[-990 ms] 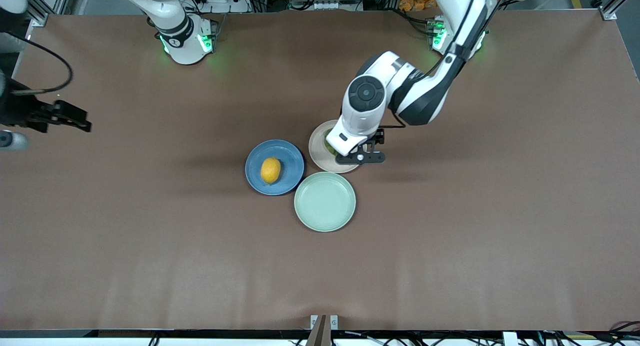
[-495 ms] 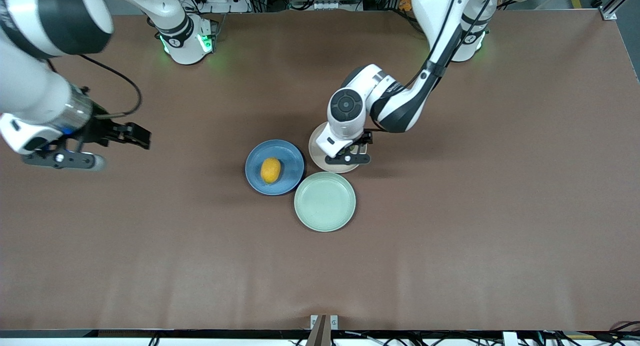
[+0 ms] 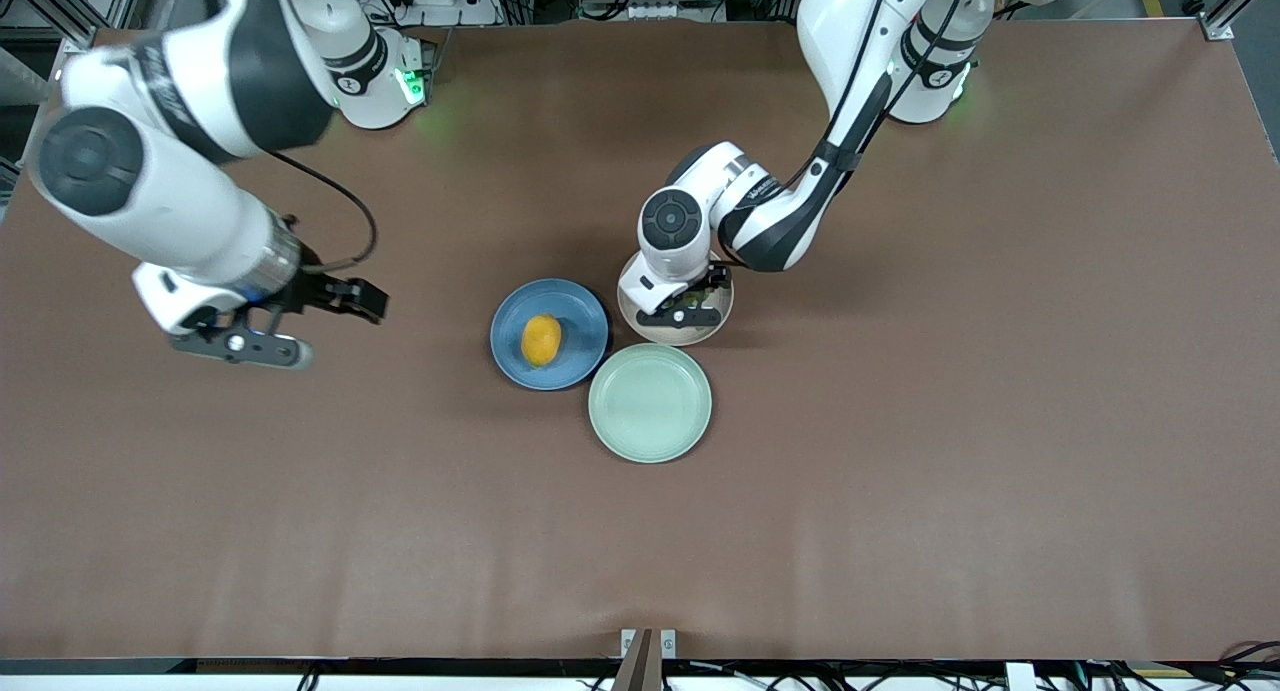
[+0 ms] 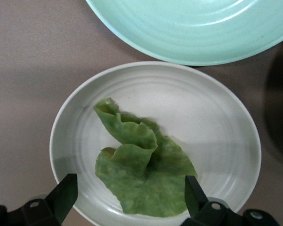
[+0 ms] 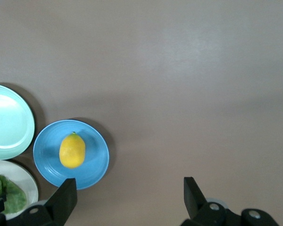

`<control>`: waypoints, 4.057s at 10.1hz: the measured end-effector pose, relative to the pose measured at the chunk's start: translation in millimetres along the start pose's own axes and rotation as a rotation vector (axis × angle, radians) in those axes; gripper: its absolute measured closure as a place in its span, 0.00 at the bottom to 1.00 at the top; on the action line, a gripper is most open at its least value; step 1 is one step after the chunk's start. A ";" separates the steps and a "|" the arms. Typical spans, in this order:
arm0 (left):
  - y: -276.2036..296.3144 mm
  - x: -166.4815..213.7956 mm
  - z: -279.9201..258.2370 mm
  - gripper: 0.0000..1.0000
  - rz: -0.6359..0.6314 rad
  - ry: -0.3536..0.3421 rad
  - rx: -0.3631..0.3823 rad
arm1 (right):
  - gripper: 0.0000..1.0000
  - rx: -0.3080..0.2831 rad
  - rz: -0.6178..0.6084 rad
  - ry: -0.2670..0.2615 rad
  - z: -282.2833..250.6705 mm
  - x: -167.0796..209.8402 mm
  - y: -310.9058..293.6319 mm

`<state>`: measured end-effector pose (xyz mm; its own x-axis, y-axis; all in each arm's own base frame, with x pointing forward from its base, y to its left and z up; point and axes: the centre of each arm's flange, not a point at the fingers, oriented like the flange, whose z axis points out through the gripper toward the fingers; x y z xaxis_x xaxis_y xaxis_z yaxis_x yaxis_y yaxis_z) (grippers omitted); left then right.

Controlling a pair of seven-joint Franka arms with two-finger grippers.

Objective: Pick lemon and lettuce from blue and beige plates
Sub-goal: 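Lower the left gripper onto the lettuce while the right gripper reaches the lemon, then close the left gripper on the lettuce while the right gripper grasps the lemon, then lift the lettuce with the left gripper while the right gripper lifts the lemon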

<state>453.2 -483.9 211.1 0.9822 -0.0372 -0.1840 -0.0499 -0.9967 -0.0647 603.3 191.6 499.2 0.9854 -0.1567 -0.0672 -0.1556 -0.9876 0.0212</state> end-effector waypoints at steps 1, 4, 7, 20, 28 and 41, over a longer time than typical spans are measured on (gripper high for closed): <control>0.8 0.4 4.4 0.00 0.001 0.000 -0.001 | 0.00 0.008 0.010 0.013 22.1 -2.1 -12.1; 3.8 -0.1 15.3 0.00 0.004 -0.001 0.000 | 0.00 0.020 0.069 0.011 75.2 -16.7 -45.9; 4.3 -0.4 26.8 0.00 0.008 -0.009 0.012 | 0.00 -0.005 0.055 -0.027 120.1 -30.2 -82.0; 27.5 -11.7 34.3 0.55 -0.081 0.062 0.016 | 0.00 0.061 0.076 0.035 256.0 -71.7 -134.8; 23.9 -9.5 -31.5 0.96 -0.114 0.098 -0.008 | 0.00 0.068 0.126 0.027 302.2 -92.1 -146.3; -153.4 91.6 -119.0 0.96 -0.176 0.080 -0.006 | 0.44 0.075 0.128 0.034 323.7 -90.6 -147.8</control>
<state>572.4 -343.1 320.9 0.9869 0.1325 -0.0919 0.1250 -0.9886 -0.0835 514.5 348.4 179.3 0.9587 -0.2823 -0.0344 -0.2837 -0.9578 -0.0471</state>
